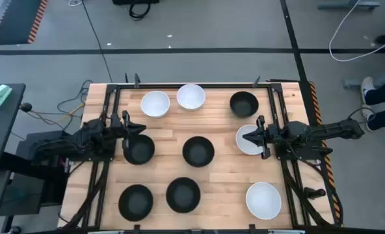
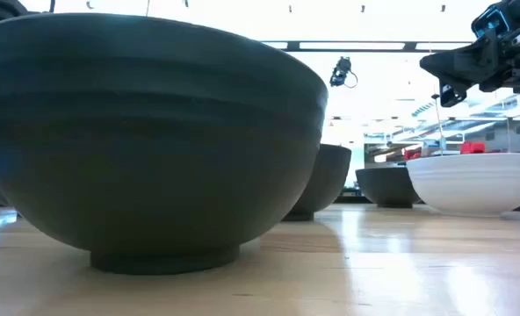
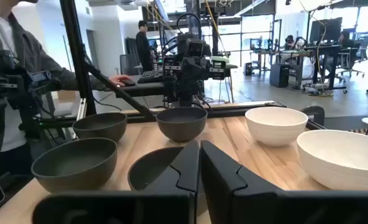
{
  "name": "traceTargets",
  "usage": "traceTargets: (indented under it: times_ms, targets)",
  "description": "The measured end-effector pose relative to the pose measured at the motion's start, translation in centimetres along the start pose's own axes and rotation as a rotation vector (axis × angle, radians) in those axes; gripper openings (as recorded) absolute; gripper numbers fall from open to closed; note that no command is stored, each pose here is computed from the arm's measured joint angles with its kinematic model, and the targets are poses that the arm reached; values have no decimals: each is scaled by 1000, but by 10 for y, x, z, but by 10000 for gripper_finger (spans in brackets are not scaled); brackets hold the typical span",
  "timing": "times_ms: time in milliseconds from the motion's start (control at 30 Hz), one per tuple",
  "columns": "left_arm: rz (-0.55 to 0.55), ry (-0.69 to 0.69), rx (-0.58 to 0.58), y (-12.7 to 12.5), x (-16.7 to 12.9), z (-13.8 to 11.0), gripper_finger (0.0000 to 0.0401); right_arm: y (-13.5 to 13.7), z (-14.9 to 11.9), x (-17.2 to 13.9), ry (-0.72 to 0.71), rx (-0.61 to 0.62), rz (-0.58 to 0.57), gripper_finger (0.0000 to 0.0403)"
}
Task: Nest bowls inside each other
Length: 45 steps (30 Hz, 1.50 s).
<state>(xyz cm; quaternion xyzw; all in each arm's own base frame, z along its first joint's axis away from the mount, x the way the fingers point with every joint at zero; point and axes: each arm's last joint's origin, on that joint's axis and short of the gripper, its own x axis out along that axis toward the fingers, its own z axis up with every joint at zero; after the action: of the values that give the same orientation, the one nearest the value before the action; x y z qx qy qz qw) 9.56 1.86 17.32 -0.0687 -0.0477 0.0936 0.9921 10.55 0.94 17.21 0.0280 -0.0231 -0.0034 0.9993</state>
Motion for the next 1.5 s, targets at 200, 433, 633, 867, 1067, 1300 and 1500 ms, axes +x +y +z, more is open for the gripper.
traceTargets:
  times_ms: [200,433,633,867,1067,1300,1500]
  targets:
    - [0,0,0,0,0,0,38,0,0,0,0,0,0,23]
    - [0,0,0,0,0,0,29,0,0,0,0,0,0,23]
    - [0,0,0,0,0,0,32,0,0,0,0,0,0,23]
    - [0,0,0,0,0,0,39,0,0,0,0,0,0,23]
    - [0,0,0,0,0,0,30,0,0,0,0,0,0,23]
    - [0,0,0,0,0,0,34,0,0,0,0,0,0,23]
    - [0,0,0,0,0,0,40,0,0,0,0,0,0,23]
